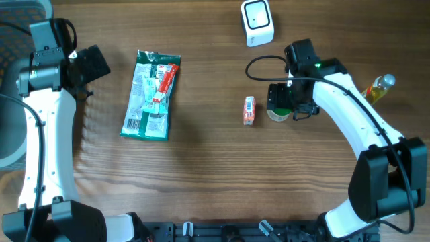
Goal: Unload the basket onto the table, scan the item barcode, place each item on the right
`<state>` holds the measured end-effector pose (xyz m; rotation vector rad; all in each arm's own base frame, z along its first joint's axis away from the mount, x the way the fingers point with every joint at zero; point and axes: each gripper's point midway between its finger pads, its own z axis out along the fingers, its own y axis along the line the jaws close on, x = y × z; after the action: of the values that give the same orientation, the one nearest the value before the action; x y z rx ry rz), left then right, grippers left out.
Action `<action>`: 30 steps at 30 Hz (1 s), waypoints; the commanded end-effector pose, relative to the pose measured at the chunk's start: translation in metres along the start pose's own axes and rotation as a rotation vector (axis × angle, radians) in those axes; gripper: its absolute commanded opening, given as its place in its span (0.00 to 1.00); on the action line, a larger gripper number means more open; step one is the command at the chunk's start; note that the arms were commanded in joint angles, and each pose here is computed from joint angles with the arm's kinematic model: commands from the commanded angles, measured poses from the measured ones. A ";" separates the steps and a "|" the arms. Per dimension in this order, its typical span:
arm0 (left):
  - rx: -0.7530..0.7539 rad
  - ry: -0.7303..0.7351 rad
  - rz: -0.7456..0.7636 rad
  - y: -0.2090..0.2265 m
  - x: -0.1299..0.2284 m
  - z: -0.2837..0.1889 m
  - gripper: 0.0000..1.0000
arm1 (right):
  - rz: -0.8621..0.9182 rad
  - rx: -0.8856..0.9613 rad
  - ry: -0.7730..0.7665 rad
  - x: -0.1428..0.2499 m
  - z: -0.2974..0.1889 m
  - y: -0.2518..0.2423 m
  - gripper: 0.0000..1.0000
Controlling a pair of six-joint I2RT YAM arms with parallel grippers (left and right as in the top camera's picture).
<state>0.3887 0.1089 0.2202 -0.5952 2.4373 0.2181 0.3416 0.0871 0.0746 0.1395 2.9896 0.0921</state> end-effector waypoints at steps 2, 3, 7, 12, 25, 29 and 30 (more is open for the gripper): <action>-0.008 -0.029 -0.022 0.005 -0.008 -0.007 1.00 | 0.026 0.014 -0.008 0.000 0.012 -0.002 0.81; -0.008 -0.029 -0.022 0.005 -0.008 -0.007 1.00 | 0.026 0.014 -0.009 0.000 0.012 -0.002 0.79; -0.008 -0.029 -0.022 0.005 -0.008 -0.007 1.00 | -0.026 0.013 -0.010 0.000 0.012 -0.002 0.71; -0.008 -0.029 -0.022 0.005 -0.008 -0.007 1.00 | -0.366 0.016 -0.006 0.000 0.012 -0.002 0.77; -0.008 -0.029 -0.022 0.005 -0.008 -0.007 1.00 | -0.249 0.025 0.036 0.002 0.036 -0.003 0.94; -0.008 -0.029 -0.022 0.005 -0.008 -0.007 1.00 | -0.249 0.031 0.049 -0.001 0.054 -0.003 1.00; -0.008 -0.029 -0.022 0.005 -0.008 -0.007 1.00 | -0.250 0.028 0.035 -0.005 0.054 -0.002 0.99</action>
<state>0.3887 0.1089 0.2202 -0.5952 2.4373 0.2181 0.3500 0.0885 0.0287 -0.2433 3.0229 0.0476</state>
